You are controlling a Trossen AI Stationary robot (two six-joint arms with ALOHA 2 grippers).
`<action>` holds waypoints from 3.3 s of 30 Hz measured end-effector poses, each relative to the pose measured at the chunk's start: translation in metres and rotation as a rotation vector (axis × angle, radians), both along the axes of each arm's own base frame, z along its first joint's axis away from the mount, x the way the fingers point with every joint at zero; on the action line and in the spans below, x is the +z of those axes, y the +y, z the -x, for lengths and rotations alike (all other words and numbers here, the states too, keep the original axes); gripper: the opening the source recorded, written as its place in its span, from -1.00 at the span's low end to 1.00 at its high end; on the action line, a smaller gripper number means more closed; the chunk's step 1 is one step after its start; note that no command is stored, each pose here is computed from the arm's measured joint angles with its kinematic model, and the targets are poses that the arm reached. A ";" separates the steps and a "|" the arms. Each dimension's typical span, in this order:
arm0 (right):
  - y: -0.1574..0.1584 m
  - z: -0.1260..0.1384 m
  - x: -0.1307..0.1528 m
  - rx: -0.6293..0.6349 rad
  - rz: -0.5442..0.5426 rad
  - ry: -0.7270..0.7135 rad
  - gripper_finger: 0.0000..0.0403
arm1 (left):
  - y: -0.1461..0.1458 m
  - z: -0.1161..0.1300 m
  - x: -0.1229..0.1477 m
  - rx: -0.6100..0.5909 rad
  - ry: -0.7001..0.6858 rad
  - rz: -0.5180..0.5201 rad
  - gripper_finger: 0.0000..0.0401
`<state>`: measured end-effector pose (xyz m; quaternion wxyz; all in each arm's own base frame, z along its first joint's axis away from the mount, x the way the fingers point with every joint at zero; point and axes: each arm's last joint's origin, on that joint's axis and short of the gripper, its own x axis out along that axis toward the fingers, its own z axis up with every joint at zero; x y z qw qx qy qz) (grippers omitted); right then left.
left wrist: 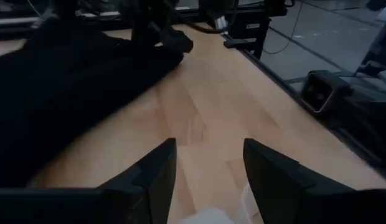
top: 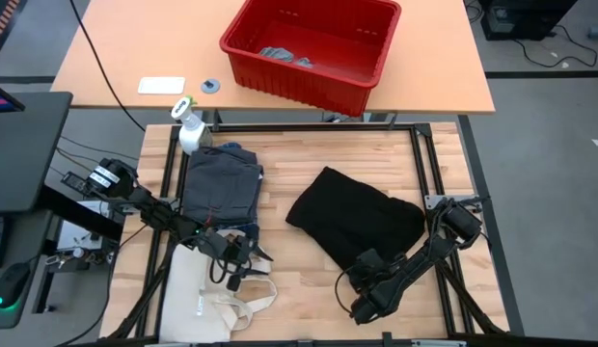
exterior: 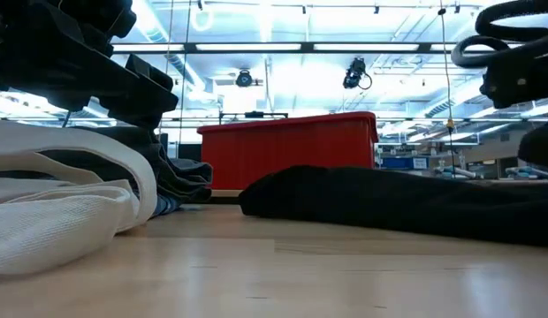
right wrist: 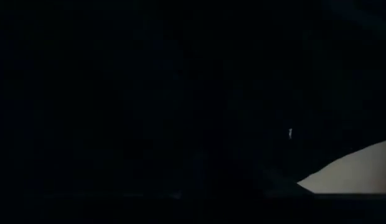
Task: Fold Laundry from Bin
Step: Fold the black shirt
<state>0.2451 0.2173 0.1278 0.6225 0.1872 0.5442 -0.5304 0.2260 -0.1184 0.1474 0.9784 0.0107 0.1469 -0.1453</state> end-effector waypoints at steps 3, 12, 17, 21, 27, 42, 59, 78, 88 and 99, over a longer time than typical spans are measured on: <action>0.000 0.002 0.002 0.001 -0.006 0.036 -0.53 | 0.006 -0.003 0.001 0.084 -0.018 -0.043 -0.05; 0.019 -0.004 0.055 0.044 0.045 0.045 -0.12 | 0.050 -0.041 0.009 0.309 0.163 -0.228 -0.05; 0.030 -0.008 0.068 0.151 0.108 -0.124 -0.04 | 0.067 -0.050 -0.005 0.303 0.266 -0.358 -0.03; 0.032 -0.009 0.068 0.213 0.171 -0.200 -0.03 | 0.070 -0.055 -0.020 0.267 0.283 -0.440 0.11; 0.036 -0.010 0.066 0.212 0.152 -0.242 -0.02 | 0.073 -0.064 -0.033 0.272 0.246 -0.497 0.47; 0.041 -0.021 0.063 0.287 0.141 -0.352 -0.02 | 0.097 -0.081 -0.040 0.324 0.209 -0.494 0.00; 0.062 -0.005 0.061 0.344 0.037 -0.321 -0.08 | 0.054 -0.081 0.012 0.158 0.150 -0.334 -0.97; 0.096 -0.005 0.054 0.700 -0.137 -0.366 -0.10 | -0.022 -0.029 0.040 -0.195 0.319 -0.127 -0.94; 0.081 0.011 0.018 0.733 -0.012 -0.316 -0.03 | -0.018 -0.024 0.033 -0.171 0.423 -0.150 -0.93; 0.084 0.027 -0.012 0.753 -0.079 -0.378 0.10 | -0.017 -0.022 0.030 -0.166 0.452 -0.160 -0.93</action>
